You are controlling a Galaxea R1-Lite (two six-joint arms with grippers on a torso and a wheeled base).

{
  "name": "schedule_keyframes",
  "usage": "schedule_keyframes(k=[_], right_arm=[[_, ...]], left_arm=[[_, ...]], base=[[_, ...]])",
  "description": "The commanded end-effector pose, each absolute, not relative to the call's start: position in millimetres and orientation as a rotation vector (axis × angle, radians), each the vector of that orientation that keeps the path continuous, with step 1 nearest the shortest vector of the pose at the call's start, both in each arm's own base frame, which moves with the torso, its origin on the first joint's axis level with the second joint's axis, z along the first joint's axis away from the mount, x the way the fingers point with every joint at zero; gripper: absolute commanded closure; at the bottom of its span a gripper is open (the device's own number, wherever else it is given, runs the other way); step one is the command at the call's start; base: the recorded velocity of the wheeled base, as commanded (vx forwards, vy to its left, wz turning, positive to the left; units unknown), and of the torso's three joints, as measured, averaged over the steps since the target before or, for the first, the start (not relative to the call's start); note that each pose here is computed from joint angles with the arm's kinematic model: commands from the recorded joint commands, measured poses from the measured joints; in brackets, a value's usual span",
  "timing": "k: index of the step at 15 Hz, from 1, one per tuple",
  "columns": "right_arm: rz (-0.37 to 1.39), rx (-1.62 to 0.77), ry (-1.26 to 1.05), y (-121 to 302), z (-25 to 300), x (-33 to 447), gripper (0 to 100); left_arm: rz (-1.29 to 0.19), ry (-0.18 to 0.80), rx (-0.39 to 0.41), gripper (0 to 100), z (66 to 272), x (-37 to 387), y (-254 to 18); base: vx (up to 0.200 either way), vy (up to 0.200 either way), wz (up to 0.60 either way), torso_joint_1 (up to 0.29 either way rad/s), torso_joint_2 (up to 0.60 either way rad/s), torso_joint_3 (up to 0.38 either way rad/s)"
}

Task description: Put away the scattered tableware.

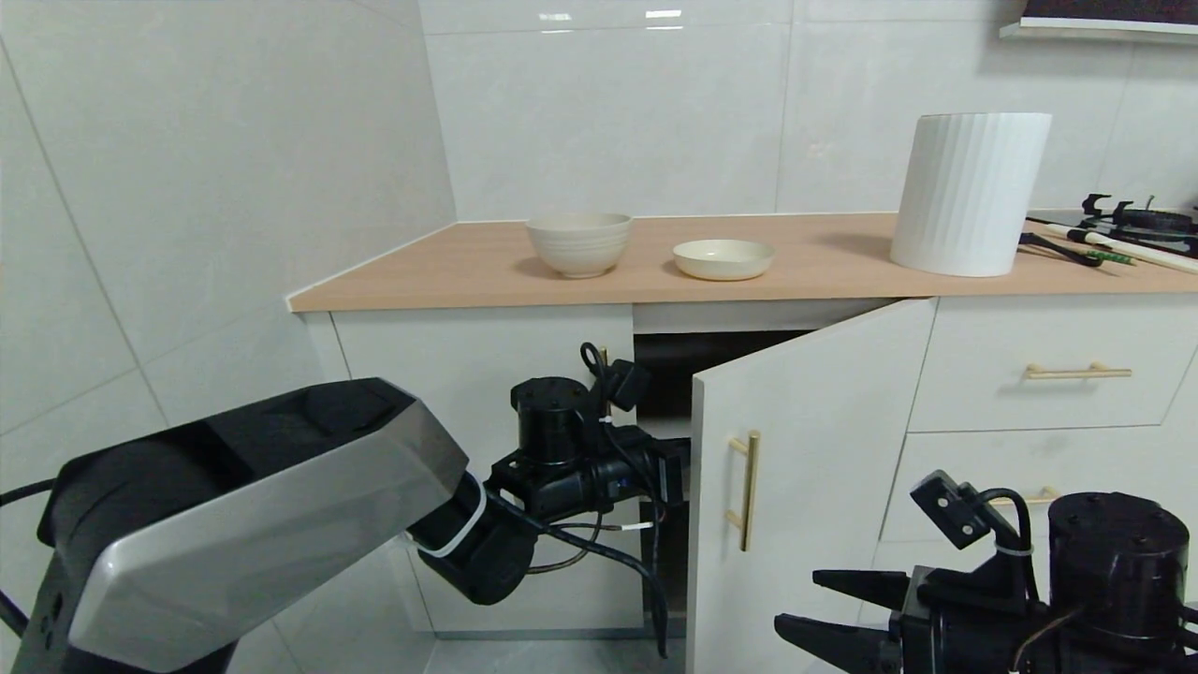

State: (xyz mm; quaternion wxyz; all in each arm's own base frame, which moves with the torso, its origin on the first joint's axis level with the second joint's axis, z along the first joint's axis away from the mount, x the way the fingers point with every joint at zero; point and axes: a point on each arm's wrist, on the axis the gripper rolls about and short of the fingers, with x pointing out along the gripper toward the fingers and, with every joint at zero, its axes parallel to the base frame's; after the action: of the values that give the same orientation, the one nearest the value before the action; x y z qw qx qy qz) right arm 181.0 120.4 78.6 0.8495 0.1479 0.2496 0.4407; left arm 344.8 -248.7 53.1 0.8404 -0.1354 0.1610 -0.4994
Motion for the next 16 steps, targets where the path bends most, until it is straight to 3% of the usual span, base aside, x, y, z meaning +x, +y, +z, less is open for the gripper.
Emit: schedule_keyframes(k=[1, 5, 11, 13, 16], right_arm=[[0.939, 0.309, 0.528, 121.8, 78.8, 178.8, 0], [0.944, 0.284, 0.525, 121.3, 77.3, 177.3, 0], [1.003, 0.271, 0.518, 129.1, 81.4, 166.6, 0], [1.037, 0.264, 0.512, 132.2, 84.2, 159.0, 0], [1.155, 0.261, 0.430, 134.6, 104.9, 132.1, 0]], left_arm=[[-1.062, 0.341, -0.286, 100, 55.5, 343.7, -251.1], [-1.060, 0.357, -0.285, 100, 61.4, 349.5, -256.0], [-1.068, 0.375, -0.282, 100, 62.1, 352.9, -264.9], [-1.096, 0.373, -0.277, 100, 65.1, 343.7, -275.6], [-1.244, 0.352, -0.209, 100, 92.9, 291.4, -311.8]], base=[[-0.200, 0.000, 0.00, 0.007, 0.01, 0.002], [-0.200, 0.000, 0.00, 0.006, 0.00, 0.012], [0.000, 0.000, 0.00, 0.000, 0.00, 0.000], [0.000, 0.000, 0.00, 0.000, 0.00, 0.000], [0.000, 0.000, 0.00, 0.000, 0.00, 0.000]])
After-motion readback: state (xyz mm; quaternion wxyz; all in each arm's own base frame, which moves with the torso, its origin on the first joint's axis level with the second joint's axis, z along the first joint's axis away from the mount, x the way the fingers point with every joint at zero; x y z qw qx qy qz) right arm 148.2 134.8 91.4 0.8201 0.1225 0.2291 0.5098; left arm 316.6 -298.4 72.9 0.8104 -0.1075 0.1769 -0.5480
